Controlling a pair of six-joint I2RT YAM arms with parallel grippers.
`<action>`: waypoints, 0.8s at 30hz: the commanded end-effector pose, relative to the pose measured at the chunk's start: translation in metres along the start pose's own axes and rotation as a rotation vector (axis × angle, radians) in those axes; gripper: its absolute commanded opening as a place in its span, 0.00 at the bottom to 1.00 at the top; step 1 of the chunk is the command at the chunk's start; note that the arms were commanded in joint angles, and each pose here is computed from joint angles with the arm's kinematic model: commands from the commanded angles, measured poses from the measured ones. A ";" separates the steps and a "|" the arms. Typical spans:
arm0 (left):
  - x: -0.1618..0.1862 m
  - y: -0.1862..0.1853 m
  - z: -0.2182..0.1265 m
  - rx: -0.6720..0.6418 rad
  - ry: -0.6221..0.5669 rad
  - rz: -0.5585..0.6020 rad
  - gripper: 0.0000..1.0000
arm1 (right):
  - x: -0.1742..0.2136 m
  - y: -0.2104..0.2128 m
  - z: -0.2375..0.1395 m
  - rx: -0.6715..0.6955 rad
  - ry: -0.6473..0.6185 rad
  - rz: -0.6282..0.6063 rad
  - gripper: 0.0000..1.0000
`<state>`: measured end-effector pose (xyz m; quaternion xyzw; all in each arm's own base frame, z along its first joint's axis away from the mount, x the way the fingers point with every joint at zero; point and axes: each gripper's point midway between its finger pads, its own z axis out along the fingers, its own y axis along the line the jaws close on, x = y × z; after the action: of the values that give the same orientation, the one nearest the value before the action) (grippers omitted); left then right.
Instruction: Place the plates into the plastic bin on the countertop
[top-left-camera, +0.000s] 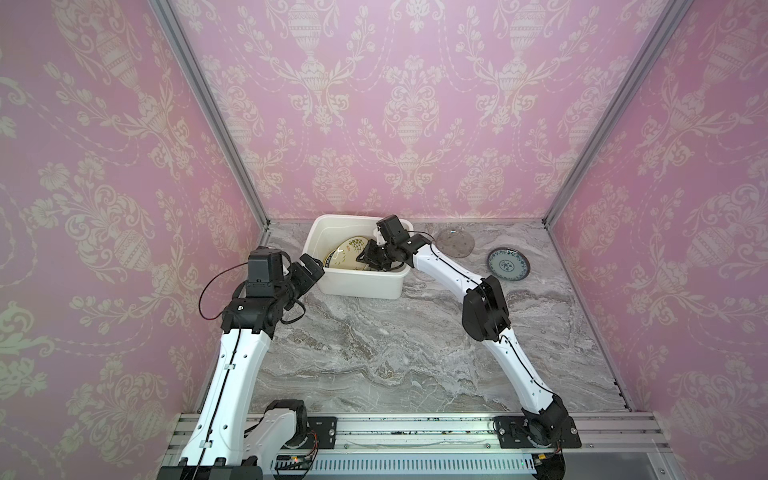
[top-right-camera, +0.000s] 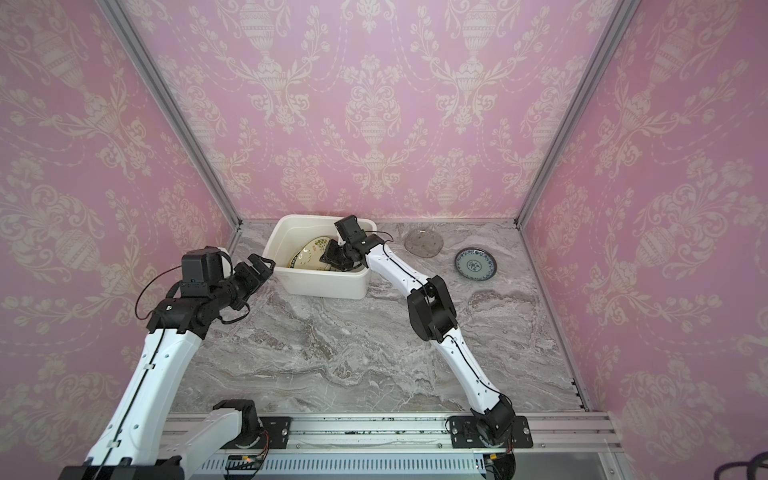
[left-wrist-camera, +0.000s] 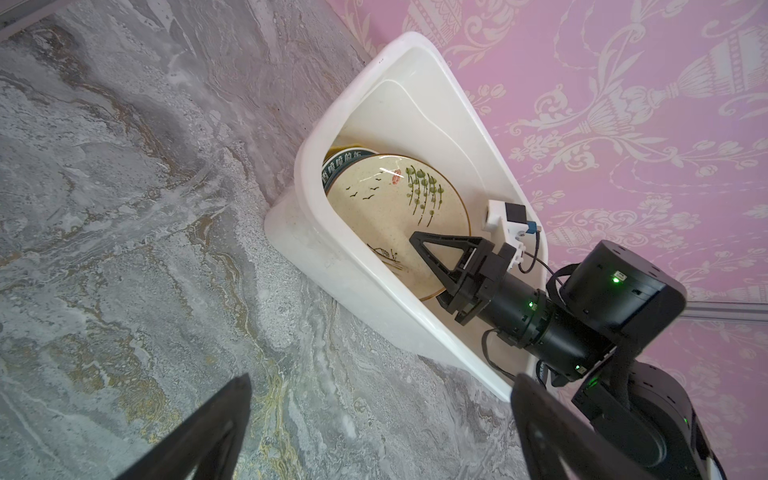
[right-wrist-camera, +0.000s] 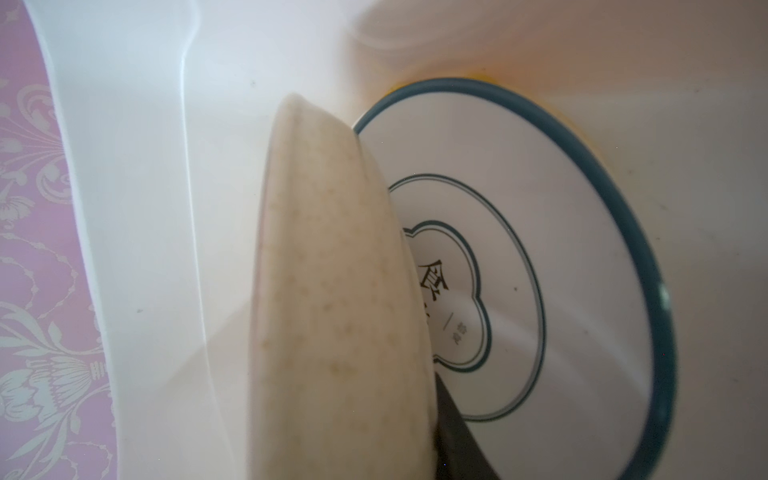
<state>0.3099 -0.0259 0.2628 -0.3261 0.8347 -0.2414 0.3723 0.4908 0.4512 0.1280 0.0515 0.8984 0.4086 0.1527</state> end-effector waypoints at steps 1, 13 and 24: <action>0.004 0.002 0.002 0.004 0.004 -0.017 0.99 | 0.005 0.020 0.001 -0.043 0.004 -0.066 0.34; 0.008 0.008 0.007 -0.002 0.006 -0.026 0.99 | 0.032 -0.012 0.019 0.078 0.066 -0.105 0.56; 0.011 0.012 0.011 -0.006 0.008 -0.028 0.99 | 0.038 -0.049 0.002 0.288 0.068 -0.186 0.83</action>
<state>0.3107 -0.0259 0.2439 -0.3343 0.8355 -0.2412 0.3632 0.4726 0.4500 0.0987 -0.0144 0.9287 0.3301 0.1682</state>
